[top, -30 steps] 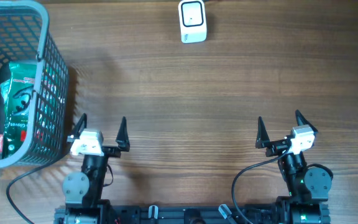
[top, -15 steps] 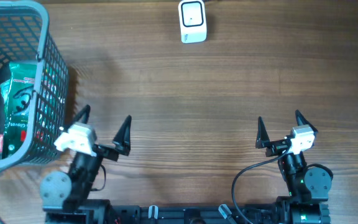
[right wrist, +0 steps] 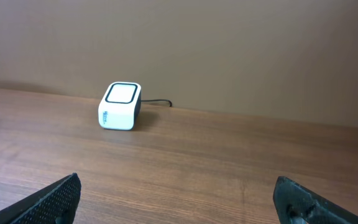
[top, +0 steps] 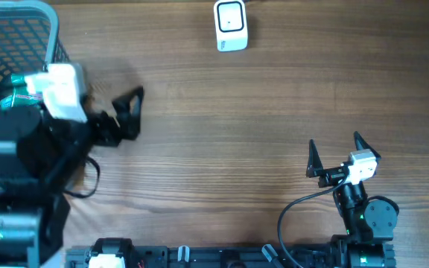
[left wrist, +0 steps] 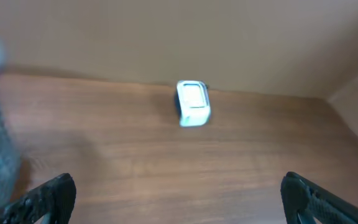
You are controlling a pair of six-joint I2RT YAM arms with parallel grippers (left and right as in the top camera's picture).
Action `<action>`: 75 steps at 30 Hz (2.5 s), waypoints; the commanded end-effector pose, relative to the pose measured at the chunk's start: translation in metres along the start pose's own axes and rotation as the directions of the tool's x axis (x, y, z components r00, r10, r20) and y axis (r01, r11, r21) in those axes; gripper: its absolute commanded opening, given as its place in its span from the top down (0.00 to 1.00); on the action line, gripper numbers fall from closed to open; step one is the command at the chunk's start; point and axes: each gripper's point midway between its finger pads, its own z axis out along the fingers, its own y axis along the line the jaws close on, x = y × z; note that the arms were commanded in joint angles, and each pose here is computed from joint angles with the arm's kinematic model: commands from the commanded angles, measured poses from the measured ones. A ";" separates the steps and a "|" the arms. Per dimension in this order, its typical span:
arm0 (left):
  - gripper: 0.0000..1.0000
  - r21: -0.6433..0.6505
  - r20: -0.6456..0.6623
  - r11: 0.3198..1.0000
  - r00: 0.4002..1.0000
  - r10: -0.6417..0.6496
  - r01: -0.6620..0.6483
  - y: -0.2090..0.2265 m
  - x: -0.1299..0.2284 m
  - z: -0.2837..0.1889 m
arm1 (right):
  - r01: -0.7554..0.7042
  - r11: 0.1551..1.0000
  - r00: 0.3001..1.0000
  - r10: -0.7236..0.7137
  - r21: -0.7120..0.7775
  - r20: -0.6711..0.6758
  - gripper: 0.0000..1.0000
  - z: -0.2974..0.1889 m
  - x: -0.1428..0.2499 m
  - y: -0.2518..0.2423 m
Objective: Scan the item barcode
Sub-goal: 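Reach the left gripper into the basket and grasp the green plaster pack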
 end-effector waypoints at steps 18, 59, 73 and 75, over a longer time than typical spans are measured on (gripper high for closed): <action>0.00 -0.661 0.266 0.495 0.793 -0.548 0.564 0.285 -0.052 -0.059 | 0.013 1.000 1.000 -0.013 0.010 0.001 0.00 0.000 0.000 -0.001; 0.82 -0.438 -0.614 0.820 0.545 -0.572 0.368 0.328 0.175 0.120 | 0.013 1.000 1.000 -0.013 0.010 0.001 0.00 0.000 0.000 -0.001; 0.96 -0.425 -0.272 0.789 0.769 -0.579 0.444 0.312 0.003 0.091 | 0.013 1.000 1.000 -0.013 0.010 0.001 0.00 0.000 0.000 -0.001; 0.96 -0.328 -0.166 0.803 0.807 -0.567 0.498 0.279 -0.049 0.075 | 0.013 1.000 1.000 -0.013 0.010 0.001 0.00 0.000 0.000 -0.001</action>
